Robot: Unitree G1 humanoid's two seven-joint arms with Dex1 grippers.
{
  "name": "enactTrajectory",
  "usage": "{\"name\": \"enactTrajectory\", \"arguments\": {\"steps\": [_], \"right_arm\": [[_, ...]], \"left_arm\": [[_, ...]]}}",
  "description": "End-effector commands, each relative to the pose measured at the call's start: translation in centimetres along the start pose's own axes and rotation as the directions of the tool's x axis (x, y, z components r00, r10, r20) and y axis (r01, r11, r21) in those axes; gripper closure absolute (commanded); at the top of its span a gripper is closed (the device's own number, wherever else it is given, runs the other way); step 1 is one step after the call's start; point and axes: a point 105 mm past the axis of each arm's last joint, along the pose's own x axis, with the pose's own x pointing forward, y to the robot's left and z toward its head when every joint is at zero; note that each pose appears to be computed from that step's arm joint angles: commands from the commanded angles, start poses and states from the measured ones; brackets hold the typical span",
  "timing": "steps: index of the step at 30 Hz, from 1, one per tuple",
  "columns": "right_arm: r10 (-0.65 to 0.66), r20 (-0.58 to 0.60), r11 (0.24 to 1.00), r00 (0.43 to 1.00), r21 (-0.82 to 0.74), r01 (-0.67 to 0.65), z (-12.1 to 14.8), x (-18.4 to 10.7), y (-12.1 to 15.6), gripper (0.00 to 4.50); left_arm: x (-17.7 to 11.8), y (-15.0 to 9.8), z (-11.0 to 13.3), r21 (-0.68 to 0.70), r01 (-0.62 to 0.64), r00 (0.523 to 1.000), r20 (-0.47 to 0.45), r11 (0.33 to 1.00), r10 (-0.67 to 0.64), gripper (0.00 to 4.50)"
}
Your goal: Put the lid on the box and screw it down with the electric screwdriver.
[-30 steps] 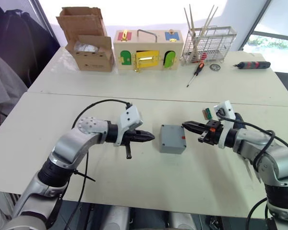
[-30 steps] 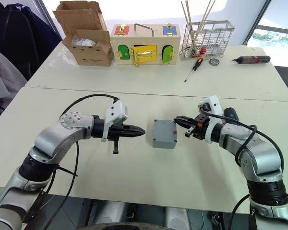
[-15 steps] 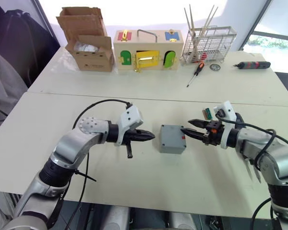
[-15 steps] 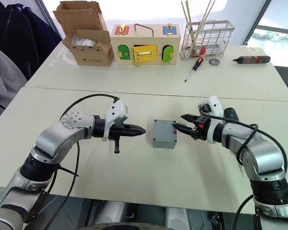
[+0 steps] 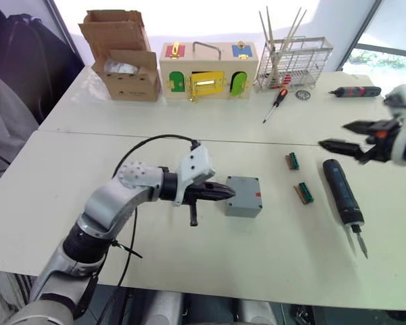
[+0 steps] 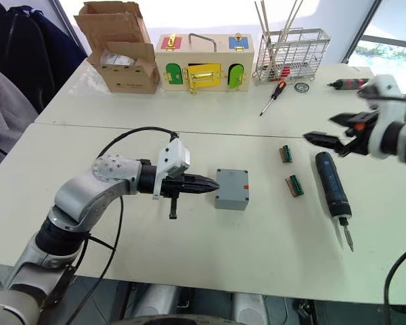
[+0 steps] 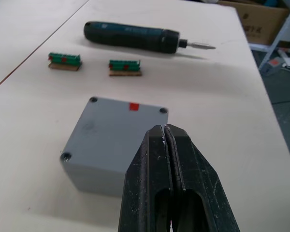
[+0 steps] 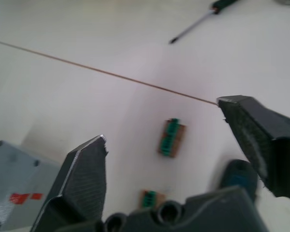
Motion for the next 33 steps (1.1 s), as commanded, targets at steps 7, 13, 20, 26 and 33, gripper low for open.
{"name": "enactTrajectory", "arguments": {"steps": [7,13,20,26,33], "right_arm": [[0.13,-0.51,0.981,0.85,0.188,-0.037,-6.8,-4.2,-1.1,0.02],[0.222,-0.579,0.931,0.784,0.366,0.007,-9.5,-2.5,-0.2,0.02],[0.204,-0.614,0.906,0.763,0.413,0.09,-10.9,-1.1,-0.7,0.02],[0.214,-0.641,0.911,0.737,0.403,0.086,-12.0,0.1,-0.3,0.02],[0.241,-0.679,0.921,0.694,0.385,0.057,-13.0,0.9,0.9,0.25]], "left_arm": [[2.0,-2.6,2.1,0.081,0.069,0.991,0.105,0.994,-0.077,4.5],[3.0,-3.0,2.3,0.071,0.058,0.989,0.131,0.996,-0.067,4.5],[3.1,-3.0,1.8,0.022,0.014,0.99,0.143,1.0,-0.017,4.5],[3.3,-3.2,1.6,0.01,-0.001,0.99,0.138,1.0,0.0,4.5],[3.2,-2.7,1.4,-0.003,-0.032,0.991,0.133,0.999,0.033,4.5]]}}
